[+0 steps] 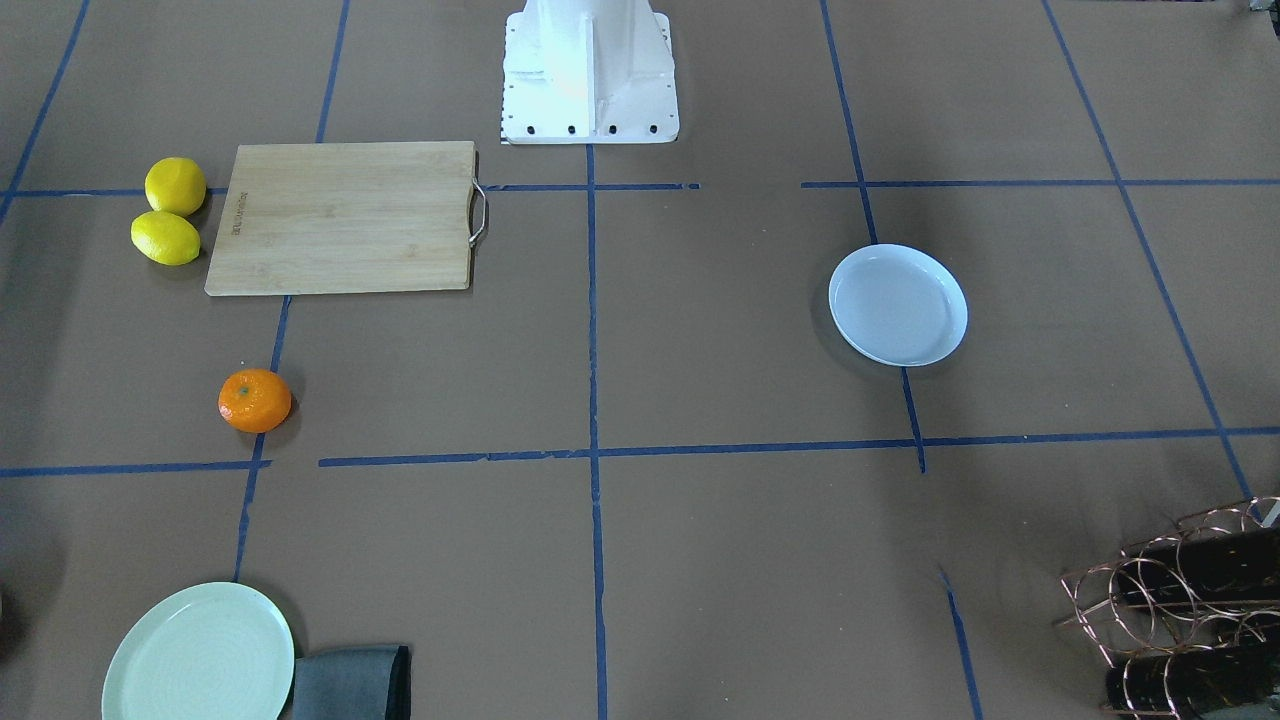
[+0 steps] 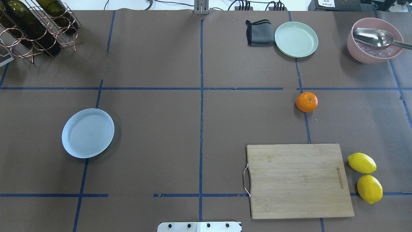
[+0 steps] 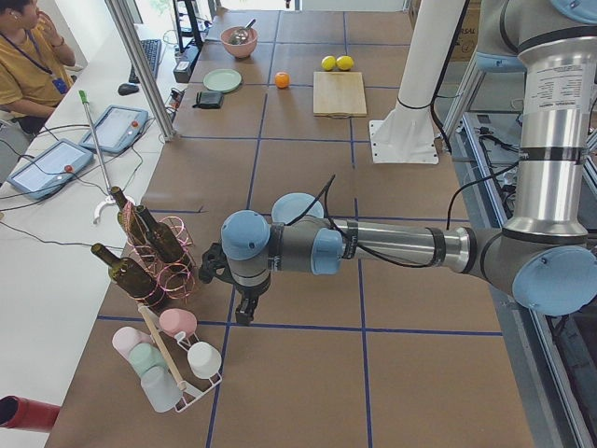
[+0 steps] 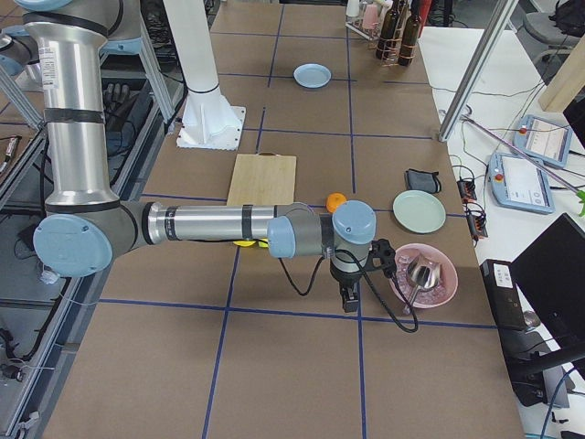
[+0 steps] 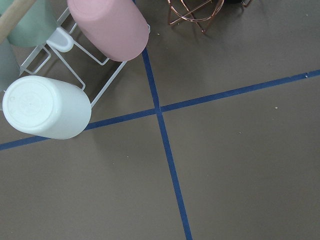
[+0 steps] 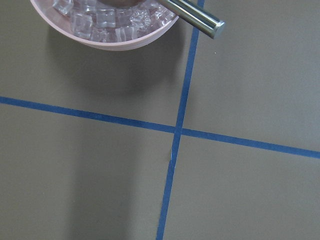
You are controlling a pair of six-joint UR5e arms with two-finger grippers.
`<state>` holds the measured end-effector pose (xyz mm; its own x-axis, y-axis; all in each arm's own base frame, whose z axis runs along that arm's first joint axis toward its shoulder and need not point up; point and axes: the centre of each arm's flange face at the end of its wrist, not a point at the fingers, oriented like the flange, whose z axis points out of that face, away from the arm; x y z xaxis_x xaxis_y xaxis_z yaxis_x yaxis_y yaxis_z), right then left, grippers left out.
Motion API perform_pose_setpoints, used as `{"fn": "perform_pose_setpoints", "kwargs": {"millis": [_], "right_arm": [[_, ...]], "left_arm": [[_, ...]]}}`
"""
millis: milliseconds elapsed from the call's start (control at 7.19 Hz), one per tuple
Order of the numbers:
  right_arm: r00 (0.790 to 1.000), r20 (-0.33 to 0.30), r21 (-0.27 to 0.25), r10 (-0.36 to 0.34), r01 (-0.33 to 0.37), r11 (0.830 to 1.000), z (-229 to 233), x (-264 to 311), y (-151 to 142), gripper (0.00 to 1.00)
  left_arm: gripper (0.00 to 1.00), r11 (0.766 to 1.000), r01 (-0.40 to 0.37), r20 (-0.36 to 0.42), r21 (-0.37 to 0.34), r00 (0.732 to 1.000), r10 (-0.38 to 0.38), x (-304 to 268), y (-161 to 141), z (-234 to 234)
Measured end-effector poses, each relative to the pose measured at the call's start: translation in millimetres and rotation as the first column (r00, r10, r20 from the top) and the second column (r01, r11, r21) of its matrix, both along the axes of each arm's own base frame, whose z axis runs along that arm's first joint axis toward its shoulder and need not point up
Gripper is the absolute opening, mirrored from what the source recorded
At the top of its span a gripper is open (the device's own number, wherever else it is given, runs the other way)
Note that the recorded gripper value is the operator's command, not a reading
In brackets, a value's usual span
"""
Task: Pick orange to plate
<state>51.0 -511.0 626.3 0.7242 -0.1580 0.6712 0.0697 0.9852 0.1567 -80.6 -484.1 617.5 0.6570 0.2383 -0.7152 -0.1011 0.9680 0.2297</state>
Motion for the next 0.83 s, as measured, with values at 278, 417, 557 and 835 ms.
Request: {"fn": "perform_pose_setpoints", "kwargs": {"millis": [278,417,557,835], "right_arm": [[1.0,0.0,-0.001,-0.001,0.001,1.0,0,-1,0,1.0],[1.0,0.0,-0.001,-0.001,0.001,1.0,0,-1,0,1.0],[1.0,0.0,0.001,0.0,0.0,1.0,0,-1,0,1.0],[1.0,0.0,0.004,0.0,0.0,1.0,-2,-1,-1,1.0]], "left_arm": [[1.0,1.0,-0.001,-0.001,0.005,1.0,0.001,0,-1,-2],[1.0,1.0,0.0,-0.001,0.022,1.0,0.0,0,-5,-10],[1.0,0.998,0.0,0.001,0.065,1.0,0.0,-1,-11,-30],[1.0,0.985,0.003,0.009,0.175,1.0,-0.005,-1,-27,-62]]}}
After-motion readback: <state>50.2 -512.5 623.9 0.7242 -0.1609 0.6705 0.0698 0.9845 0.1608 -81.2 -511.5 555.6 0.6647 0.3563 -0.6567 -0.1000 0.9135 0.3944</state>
